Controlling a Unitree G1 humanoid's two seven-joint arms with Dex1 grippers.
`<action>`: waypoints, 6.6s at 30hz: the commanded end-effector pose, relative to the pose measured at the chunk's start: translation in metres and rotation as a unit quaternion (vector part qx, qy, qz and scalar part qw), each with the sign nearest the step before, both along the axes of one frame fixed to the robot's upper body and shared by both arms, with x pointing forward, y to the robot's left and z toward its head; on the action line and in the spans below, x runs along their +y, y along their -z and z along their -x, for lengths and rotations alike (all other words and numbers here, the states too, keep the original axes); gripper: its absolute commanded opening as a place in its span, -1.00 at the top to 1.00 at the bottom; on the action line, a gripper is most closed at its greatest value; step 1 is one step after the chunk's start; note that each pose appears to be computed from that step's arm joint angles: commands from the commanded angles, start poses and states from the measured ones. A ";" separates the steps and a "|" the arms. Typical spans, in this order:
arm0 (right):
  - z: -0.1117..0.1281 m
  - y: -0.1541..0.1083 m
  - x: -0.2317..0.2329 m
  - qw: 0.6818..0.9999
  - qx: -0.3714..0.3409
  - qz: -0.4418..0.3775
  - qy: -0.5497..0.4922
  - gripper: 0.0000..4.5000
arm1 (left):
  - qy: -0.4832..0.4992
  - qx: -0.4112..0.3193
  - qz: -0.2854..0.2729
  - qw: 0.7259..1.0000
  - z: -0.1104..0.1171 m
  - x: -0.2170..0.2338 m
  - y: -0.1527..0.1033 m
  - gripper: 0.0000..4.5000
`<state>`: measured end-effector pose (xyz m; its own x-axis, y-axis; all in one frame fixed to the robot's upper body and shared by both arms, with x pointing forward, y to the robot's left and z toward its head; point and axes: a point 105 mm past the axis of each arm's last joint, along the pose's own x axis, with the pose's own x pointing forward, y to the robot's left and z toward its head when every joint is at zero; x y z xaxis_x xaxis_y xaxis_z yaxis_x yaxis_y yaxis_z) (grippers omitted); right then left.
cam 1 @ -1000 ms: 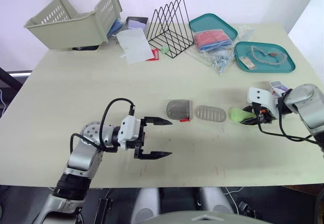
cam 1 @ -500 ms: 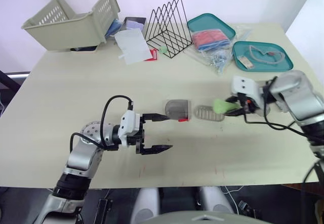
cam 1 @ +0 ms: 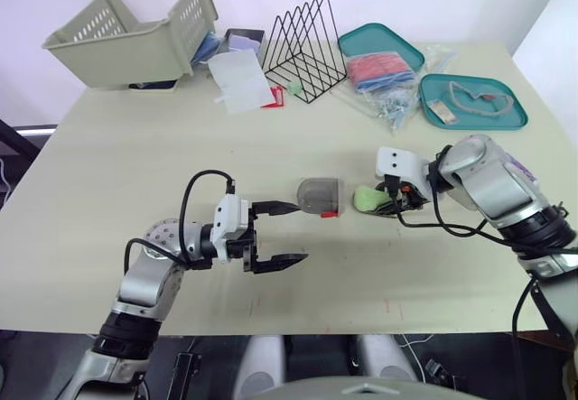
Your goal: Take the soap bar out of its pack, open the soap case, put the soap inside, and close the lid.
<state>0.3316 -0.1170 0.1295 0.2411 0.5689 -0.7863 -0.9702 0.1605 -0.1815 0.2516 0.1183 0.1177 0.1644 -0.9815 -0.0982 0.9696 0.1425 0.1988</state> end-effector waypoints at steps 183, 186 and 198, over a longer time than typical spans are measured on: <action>0.030 -0.014 -0.008 0.995 -0.021 -0.032 -0.087 -0.07 | 0.052 -0.060 -0.173 0.982 -0.063 -0.056 0.005 -0.53; 0.031 -0.013 -0.007 0.995 -0.018 -0.030 -0.089 -0.07 | 0.054 -0.063 -0.166 0.983 -0.065 -0.059 0.002 -0.53; 0.029 -0.014 -0.001 0.998 -0.016 -0.007 -0.068 -0.07 | 0.061 -0.078 -0.146 0.984 -0.067 -0.077 -0.004 -0.53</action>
<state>0.3015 -0.1187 0.1364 0.1591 0.6235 -0.7654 -0.9835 0.0324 -0.1780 0.3164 0.0479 0.1042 0.0740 -0.9125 -0.4024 0.9546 -0.0520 0.2935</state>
